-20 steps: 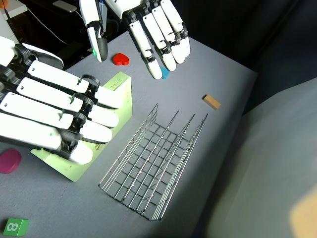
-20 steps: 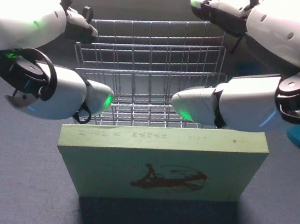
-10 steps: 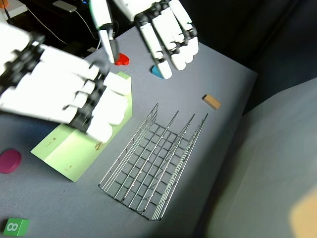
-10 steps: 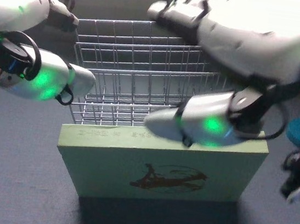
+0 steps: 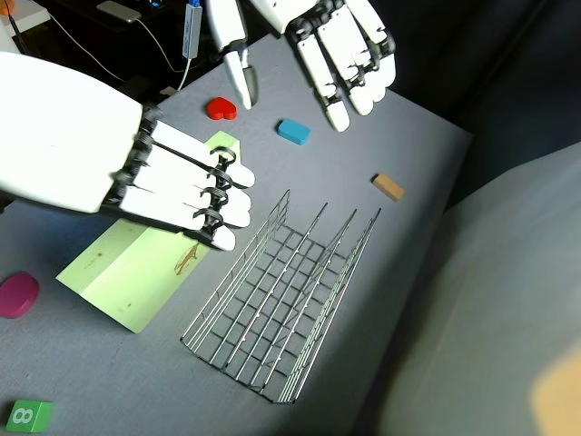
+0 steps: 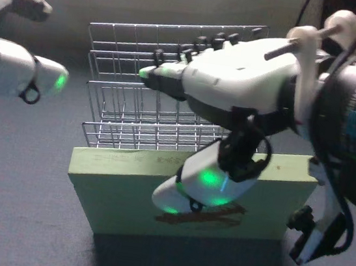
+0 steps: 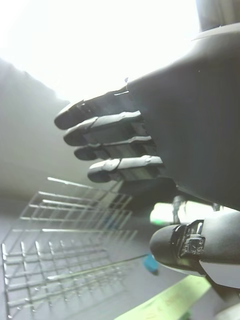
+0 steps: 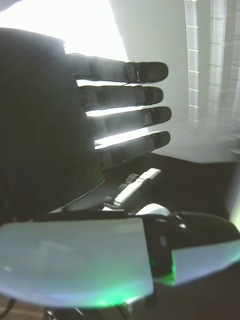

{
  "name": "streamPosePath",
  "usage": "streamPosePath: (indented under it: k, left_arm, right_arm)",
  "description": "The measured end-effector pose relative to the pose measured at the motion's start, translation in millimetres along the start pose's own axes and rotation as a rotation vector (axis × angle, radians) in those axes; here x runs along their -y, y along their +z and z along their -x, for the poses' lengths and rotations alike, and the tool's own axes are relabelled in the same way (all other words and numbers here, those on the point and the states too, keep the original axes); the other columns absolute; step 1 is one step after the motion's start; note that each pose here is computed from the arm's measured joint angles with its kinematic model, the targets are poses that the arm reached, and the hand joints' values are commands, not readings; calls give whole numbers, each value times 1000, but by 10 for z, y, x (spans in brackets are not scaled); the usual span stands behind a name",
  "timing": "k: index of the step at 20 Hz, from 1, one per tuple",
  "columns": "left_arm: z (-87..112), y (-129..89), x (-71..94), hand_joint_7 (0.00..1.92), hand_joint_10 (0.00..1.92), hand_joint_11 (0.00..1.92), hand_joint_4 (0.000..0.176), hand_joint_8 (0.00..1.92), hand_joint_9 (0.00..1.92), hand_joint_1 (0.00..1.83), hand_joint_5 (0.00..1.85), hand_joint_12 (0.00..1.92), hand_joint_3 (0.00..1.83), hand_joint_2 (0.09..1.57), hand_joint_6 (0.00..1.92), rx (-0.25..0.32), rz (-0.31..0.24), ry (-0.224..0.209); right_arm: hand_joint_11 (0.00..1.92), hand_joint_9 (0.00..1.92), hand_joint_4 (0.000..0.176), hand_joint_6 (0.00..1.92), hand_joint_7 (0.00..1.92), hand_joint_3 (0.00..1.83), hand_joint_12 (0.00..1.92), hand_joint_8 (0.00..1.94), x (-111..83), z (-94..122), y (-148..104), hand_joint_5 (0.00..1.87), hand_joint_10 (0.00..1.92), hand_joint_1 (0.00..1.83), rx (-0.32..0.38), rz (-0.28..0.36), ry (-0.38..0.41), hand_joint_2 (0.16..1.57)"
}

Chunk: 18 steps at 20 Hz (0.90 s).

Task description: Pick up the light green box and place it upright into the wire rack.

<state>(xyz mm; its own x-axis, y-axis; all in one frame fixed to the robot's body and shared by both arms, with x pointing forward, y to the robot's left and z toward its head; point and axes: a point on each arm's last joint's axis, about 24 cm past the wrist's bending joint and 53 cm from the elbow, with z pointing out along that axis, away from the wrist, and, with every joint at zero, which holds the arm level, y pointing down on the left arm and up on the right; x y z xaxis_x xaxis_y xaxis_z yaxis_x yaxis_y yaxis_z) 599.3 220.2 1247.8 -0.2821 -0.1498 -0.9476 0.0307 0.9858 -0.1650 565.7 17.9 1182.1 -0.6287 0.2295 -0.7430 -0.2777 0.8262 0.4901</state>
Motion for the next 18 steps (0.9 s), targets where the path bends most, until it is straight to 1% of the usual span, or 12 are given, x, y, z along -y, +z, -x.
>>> streamPosePath:
  k: [1,2,3,4,5,6,7,8,10,13,15,18]
  left_arm:
    - [4,-4,-28,262,3,0,51,4,238,123,341,598,0,1209,2,1,5,16]
    - [13,0,-87,272,5,0,51,5,245,128,345,637,0,1208,2,1,16,40]
    - [24,4,-106,273,5,0,51,5,247,129,346,644,0,1208,2,1,20,51]
    - [40,0,-130,269,5,0,51,3,248,131,346,644,0,1209,2,-2,22,73]
    - [56,11,-147,271,4,0,47,3,248,131,346,643,1,1211,2,-7,23,117]
    - [38,13,-143,272,4,0,46,3,248,131,346,642,1,1212,2,-22,17,150]
    - [-1,17,-135,272,4,0,46,3,248,132,346,641,1,1212,2,-47,6,167]
    - [-9,14,-138,272,3,0,46,2,248,139,347,638,0,1210,2,-53,7,176]
    - [15,14,-138,273,3,0,45,2,248,145,355,636,0,1208,5,-45,7,187]
    - [15,16,-160,273,2,0,46,2,248,147,354,634,0,1207,4,-47,15,187]
    - [19,16,-154,277,5,0,45,3,255,147,355,636,0,1207,3,-45,13,187]
    - [19,16,-159,277,4,0,46,3,255,148,354,638,2,1213,3,-46,15,188]
  right_arm:
    - [0,47,27,0,85,0,505,0,7,-16,32,47,0,693,-11,-6,-6,928]
    - [0,46,27,0,85,0,485,0,16,-32,71,47,0,694,-19,-14,-12,928]
    - [0,44,27,1,81,0,461,0,24,-51,86,41,0,693,-24,-18,-22,929]
    - [0,35,28,1,65,0,426,0,24,-83,112,27,0,693,-30,-21,-32,929]
    - [0,33,28,1,61,0,418,0,39,-132,151,24,0,694,-43,-29,-34,929]
    - [0,32,28,0,60,0,415,0,37,-148,171,23,0,694,-48,-32,-33,929]
    - [0,31,28,0,59,0,412,0,15,-176,202,22,0,692,-55,-29,-35,923]
    - [0,31,28,0,59,0,410,0,3,-185,222,22,0,691,-58,-28,-35,920]
    - [0,29,28,0,58,0,405,0,9,-208,276,21,0,705,-68,-33,-27,910]
    - [0,28,28,2,57,0,408,0,80,-311,291,27,0,725,-93,-55,-28,901]
    - [0,50,28,2,58,0,482,0,75,-353,305,33,5,759,-101,-54,-39,890]
    - [0,142,14,16,128,0,676,11,82,-355,317,106,21,837,-101,-54,-41,865]
